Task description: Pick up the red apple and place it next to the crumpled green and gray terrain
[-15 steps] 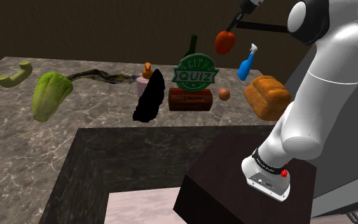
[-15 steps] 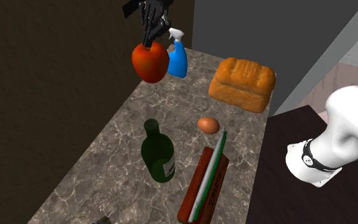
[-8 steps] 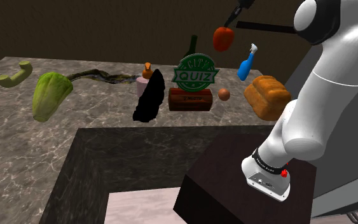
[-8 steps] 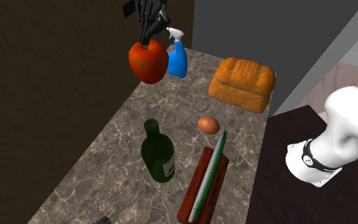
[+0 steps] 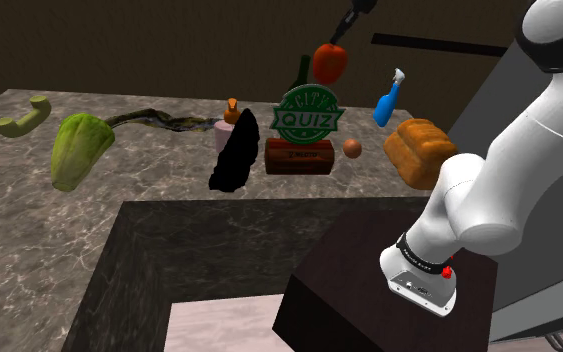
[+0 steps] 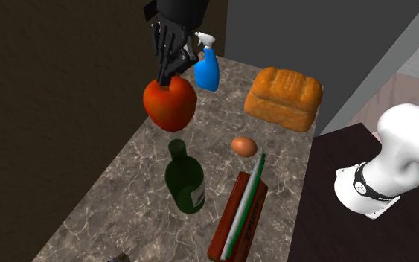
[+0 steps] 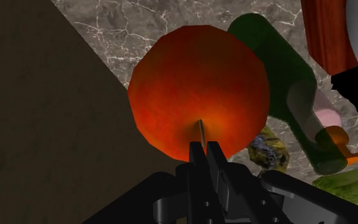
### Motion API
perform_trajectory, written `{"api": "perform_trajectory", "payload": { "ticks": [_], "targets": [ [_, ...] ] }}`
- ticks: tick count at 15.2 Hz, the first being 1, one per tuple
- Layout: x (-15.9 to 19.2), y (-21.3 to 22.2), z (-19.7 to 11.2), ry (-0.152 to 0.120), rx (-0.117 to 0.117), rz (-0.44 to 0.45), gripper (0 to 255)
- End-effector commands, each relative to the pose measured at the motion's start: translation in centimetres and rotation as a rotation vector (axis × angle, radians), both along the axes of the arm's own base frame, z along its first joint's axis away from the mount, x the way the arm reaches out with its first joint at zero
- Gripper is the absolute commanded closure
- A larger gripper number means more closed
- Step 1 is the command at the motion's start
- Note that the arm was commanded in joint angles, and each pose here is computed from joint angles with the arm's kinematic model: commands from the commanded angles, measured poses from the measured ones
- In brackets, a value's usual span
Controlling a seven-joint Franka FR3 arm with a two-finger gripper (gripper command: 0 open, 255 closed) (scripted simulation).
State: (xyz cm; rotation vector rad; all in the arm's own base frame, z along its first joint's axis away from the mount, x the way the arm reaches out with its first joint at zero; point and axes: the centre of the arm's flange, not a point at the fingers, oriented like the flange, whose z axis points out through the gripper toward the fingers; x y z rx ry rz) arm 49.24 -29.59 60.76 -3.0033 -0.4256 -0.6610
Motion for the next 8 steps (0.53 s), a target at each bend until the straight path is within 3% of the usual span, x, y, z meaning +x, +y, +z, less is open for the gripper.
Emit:
{"api": "perform_trajectory", "payload": {
  "ticks": [1, 8],
  "targets": [
    [0.8, 2.1, -0.1, 0.001, -0.002, -0.005, 255],
    [3.8, 10.8, -0.1, 0.001, -0.002, -0.005, 255]
  ]
}}
